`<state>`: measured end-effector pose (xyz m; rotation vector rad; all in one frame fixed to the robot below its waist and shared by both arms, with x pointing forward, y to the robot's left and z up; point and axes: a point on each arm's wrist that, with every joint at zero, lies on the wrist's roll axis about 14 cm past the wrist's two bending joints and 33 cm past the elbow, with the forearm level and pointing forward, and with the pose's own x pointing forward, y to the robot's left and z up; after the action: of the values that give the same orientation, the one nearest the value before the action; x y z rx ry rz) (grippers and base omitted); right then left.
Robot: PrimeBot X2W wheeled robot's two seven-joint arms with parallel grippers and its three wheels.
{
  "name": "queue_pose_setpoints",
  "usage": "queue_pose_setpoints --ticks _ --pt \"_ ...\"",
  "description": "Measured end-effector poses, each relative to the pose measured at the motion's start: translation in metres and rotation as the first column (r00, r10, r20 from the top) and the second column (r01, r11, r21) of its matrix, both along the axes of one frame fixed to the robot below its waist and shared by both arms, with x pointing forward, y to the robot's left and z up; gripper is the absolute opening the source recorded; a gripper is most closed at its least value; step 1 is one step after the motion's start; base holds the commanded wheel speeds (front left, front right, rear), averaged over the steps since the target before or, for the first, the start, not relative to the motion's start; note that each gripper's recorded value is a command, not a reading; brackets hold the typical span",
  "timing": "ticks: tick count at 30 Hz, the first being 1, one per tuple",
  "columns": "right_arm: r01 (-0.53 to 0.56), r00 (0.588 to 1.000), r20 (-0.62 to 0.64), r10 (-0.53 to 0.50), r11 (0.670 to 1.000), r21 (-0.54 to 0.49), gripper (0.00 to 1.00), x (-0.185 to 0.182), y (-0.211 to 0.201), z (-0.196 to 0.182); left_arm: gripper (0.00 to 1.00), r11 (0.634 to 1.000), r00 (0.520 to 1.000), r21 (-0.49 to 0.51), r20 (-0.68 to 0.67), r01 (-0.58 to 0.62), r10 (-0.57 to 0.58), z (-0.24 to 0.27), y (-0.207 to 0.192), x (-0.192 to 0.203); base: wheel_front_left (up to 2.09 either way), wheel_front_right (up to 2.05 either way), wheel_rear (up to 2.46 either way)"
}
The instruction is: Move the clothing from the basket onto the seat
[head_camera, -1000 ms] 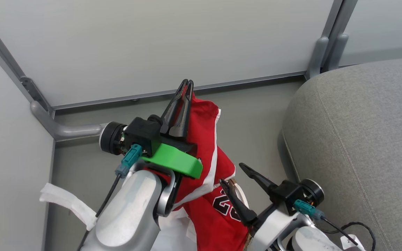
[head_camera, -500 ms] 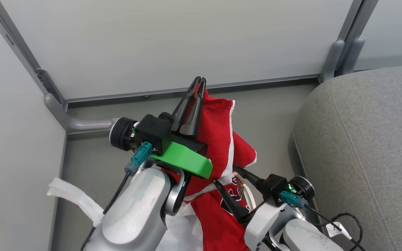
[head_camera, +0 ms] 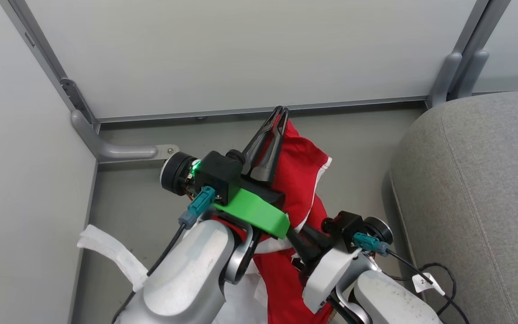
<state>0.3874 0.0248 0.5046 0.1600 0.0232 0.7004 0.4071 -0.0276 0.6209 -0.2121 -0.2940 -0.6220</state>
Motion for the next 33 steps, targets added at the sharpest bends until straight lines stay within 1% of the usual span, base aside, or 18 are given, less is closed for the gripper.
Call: queue_pose_setpoints --ticks 10,11,12,17,20,23,29,33 --pt "0.023 1.0 0.016 -0.023 0.999 0.03 0.0 0.003 -0.006 0.009 0.0 1.0 1.0 0.001 -0.017 -0.021 0.021 -0.004 0.001 0.005 0.0 0.0 0.0" --pt "0.027 0.999 0.019 -0.028 0.999 0.033 0.0 0.003 -0.007 0.011 0.73 1.0 0.999 0.006 -0.025 -0.029 0.029 -0.008 0.002 0.006 0.0 0.0 0.0" --pt "0.032 0.999 0.021 -0.032 0.999 0.036 0.0 0.003 -0.009 0.011 1.0 0.999 0.999 0.014 -0.029 -0.032 0.032 -0.01 0.002 0.007 0.0 0.0 0.0" --pt "0.077 0.997 0.027 -0.078 0.995 0.06 0.0 -0.001 -0.023 0.016 1.0 0.999 0.998 0.038 -0.047 -0.039 0.041 -0.021 -0.002 0.012 0.0 0.0 0.0" --pt "0.132 0.991 0.018 -0.134 0.988 0.084 0.0 -0.002 -0.04 0.017 1.0 0.998 0.997 0.049 -0.068 -0.04 0.043 -0.031 -0.006 0.015 0.0 0.0 0.0" --pt "0.184 0.982 0.022 -0.187 0.978 0.099 0.0 -0.004 -0.057 0.021 1.0 0.997 0.997 0.076 -0.08 -0.013 0.019 -0.043 -0.015 0.015 0.0 0.0 0.0" --pt "0.305 0.951 0.028 -0.309 0.946 0.112 0.0 -0.009 -0.098 0.024 1.0 0.99 0.99 0.113 -0.117 0.089 -0.076 -0.066 -0.044 0.008 0.0 0.0 0.0" --pt "0.389 0.918 0.031 -0.395 0.913 0.125 0.0 -0.015 -0.127 0.027 1.0 0.977 0.978 0.135 -0.15 0.166 -0.146 -0.084 -0.066 0.001 0.0 0.0 0.0"
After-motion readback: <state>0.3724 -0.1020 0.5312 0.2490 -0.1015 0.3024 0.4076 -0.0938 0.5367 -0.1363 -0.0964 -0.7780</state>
